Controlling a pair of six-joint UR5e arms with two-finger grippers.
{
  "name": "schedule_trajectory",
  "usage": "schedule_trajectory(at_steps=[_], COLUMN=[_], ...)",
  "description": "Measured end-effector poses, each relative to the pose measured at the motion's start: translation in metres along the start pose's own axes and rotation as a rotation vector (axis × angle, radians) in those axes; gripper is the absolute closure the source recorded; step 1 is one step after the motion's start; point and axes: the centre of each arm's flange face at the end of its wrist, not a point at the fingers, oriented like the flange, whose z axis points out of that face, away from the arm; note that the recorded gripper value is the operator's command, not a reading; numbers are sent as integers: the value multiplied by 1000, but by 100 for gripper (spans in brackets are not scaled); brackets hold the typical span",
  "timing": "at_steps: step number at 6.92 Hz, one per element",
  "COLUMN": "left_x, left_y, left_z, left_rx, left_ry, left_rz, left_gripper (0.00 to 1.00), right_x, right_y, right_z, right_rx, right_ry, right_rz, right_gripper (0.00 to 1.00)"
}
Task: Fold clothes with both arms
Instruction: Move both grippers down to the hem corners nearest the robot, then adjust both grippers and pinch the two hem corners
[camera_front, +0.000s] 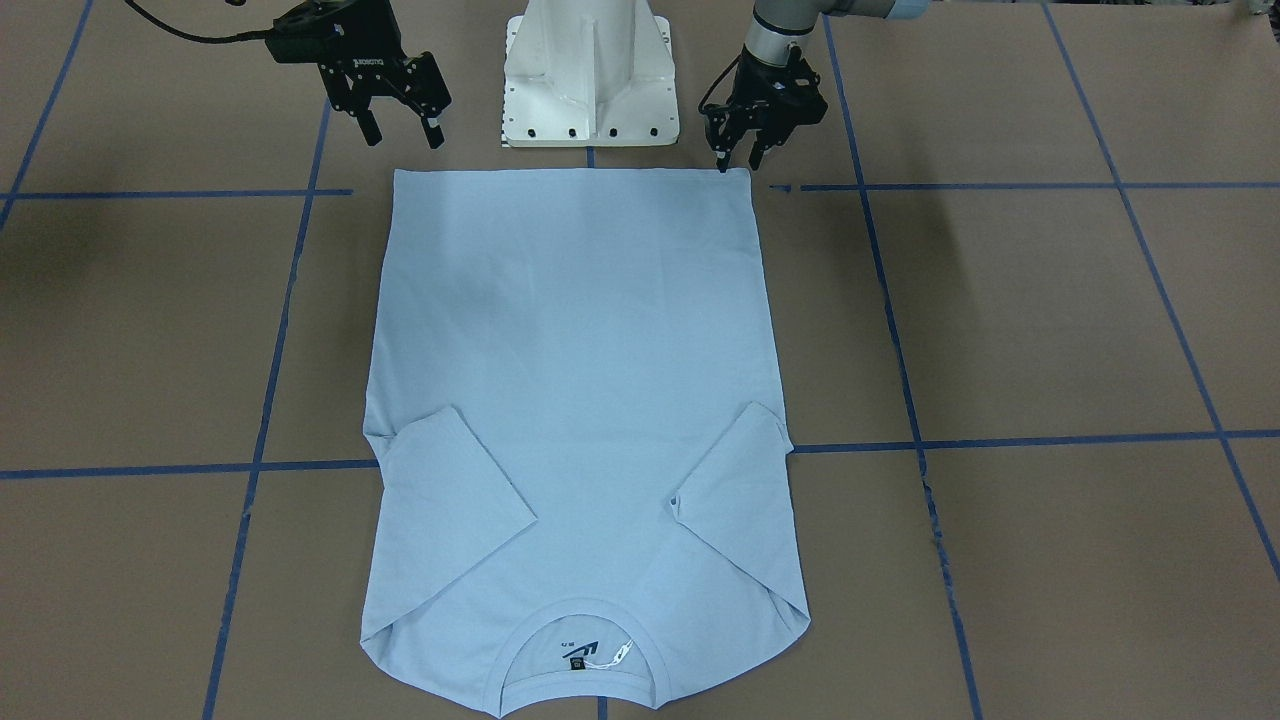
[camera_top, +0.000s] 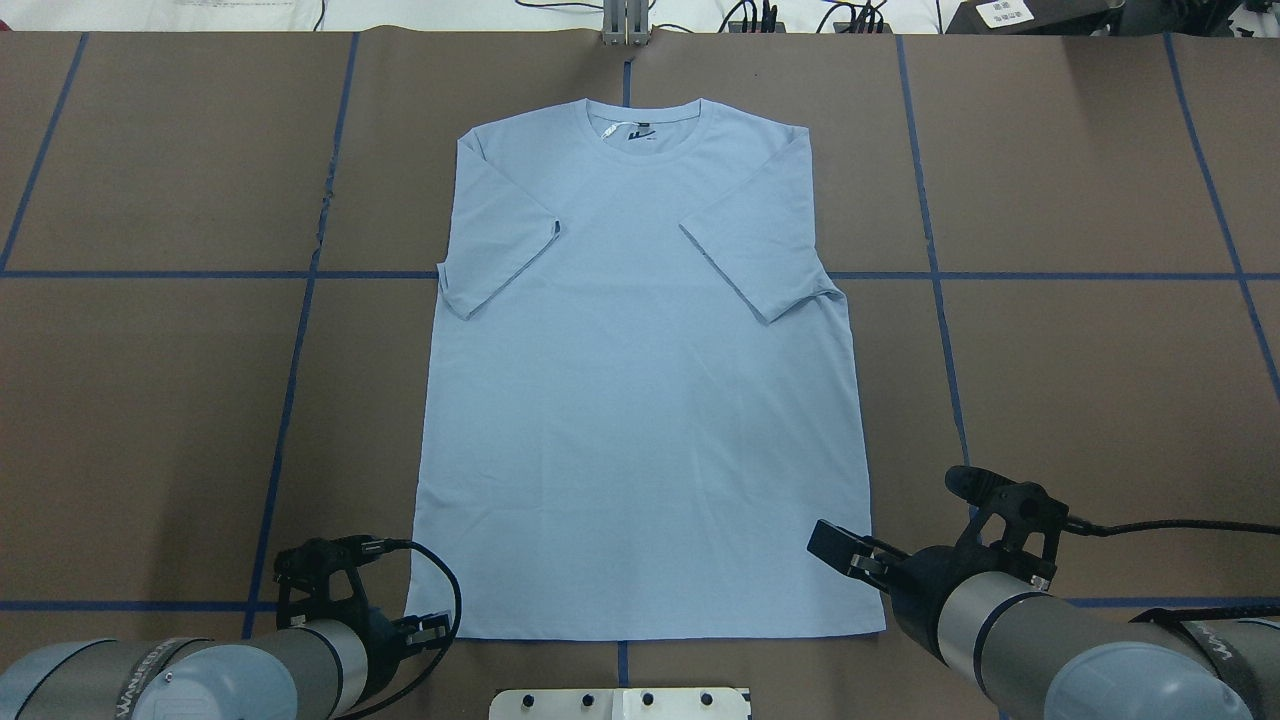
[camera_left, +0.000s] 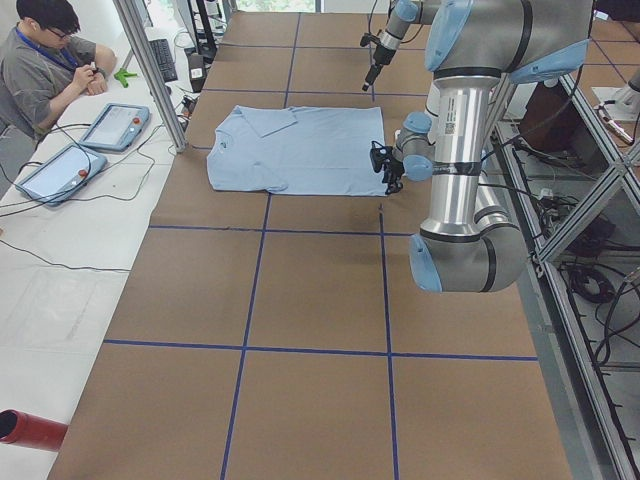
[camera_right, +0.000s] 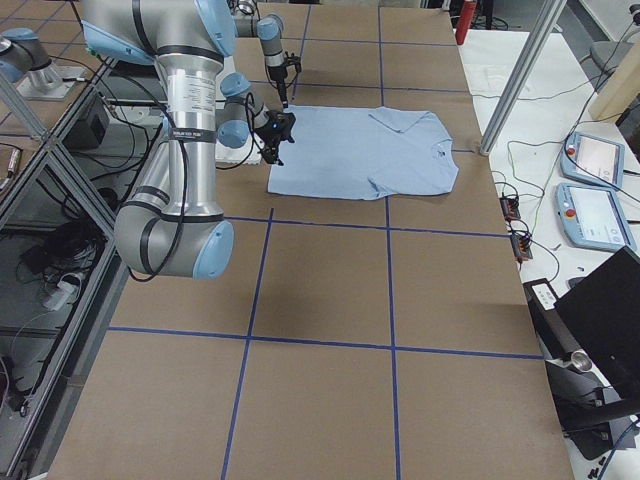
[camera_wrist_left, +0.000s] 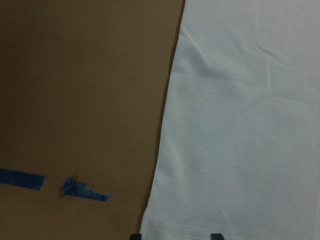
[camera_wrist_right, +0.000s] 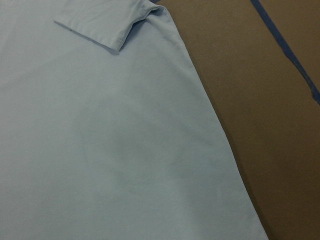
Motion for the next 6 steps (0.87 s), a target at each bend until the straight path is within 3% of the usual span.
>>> schedule_trajectory(at_steps=[5,6], left_x=[-5,-6], left_y=[1,1], left_z=[11,14], left_rx=[4,5], left_ry=[-16,-21], left_rz=[57,59], left_gripper=[47,58], right_x=[0,0], right_y=[2,2], right_z=[0,0], right_rx=[4,4], right_ry=[-3,-4], right_rz=[-3,-3], right_gripper=[2,2])
